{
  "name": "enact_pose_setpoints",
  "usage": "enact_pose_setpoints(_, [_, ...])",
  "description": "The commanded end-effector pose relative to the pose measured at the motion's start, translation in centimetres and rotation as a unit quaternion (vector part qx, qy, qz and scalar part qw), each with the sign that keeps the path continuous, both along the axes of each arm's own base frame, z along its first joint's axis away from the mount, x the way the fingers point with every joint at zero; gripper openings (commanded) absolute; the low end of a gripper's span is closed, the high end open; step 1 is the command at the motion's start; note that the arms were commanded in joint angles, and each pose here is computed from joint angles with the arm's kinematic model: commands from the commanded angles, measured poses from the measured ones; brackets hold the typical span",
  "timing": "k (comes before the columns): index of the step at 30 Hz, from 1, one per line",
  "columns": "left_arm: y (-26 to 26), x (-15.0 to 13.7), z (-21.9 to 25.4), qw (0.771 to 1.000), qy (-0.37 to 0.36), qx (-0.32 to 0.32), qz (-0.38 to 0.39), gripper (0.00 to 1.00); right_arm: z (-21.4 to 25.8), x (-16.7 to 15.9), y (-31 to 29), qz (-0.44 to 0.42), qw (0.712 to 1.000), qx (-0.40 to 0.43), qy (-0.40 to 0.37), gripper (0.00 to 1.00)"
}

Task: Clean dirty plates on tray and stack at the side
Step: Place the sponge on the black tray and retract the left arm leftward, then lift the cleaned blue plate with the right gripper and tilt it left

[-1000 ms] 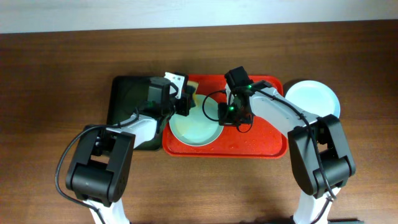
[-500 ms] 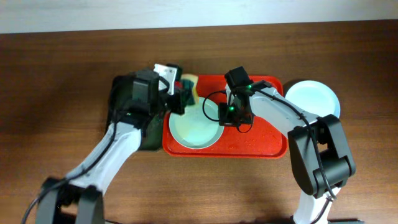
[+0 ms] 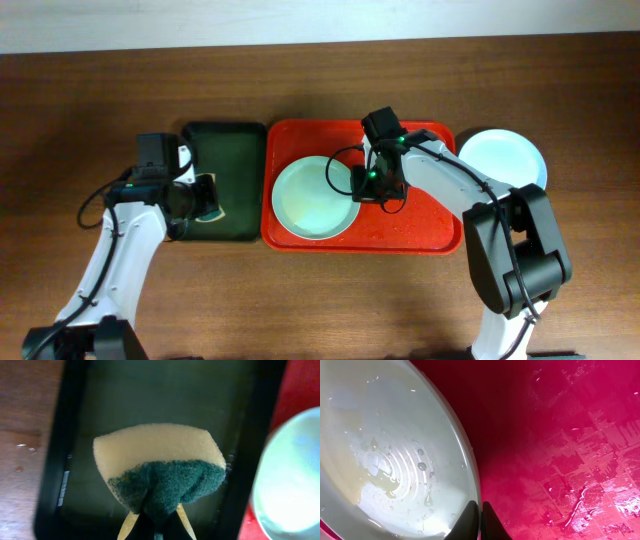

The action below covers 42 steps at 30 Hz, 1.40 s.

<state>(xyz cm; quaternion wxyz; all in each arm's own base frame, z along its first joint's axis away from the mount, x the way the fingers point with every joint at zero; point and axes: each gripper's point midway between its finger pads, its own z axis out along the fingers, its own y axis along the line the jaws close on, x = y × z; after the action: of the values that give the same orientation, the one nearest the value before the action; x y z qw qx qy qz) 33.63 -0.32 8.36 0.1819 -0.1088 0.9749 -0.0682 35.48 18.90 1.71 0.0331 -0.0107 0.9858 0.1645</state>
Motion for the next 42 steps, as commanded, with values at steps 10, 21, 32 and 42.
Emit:
enact_pose_setpoints(10, [0.1, 1.3, -5.5, 0.997, 0.049, 0.012, -0.065, 0.06, 0.0, 0.1, 0.1, 0.001, 1.000, -0.004, -0.002, 0.05])
enact_pose_setpoints(21, [0.4, 4.5, 4.7, 0.997, -0.069, 0.017, -0.030, 0.65, 0.0, 0.1, 0.0, 0.001, 1.000, -0.004, -0.002, 0.24])
enact_pose_setpoints(32, [11.4, 3.0, 16.3, 0.961, -0.207, 0.067, 0.171, 0.99, -1.2, -0.2, 0.0, 0.001, 1.000, -0.002, -0.007, 0.28])
enact_pose_setpoints(42, [12.3, 2.7, 16.3, 0.959, -0.206, 0.069, 0.183, 1.00, -1.6, -0.7, -0.8, -0.009, 1.000, 0.007, 0.003, 0.04])
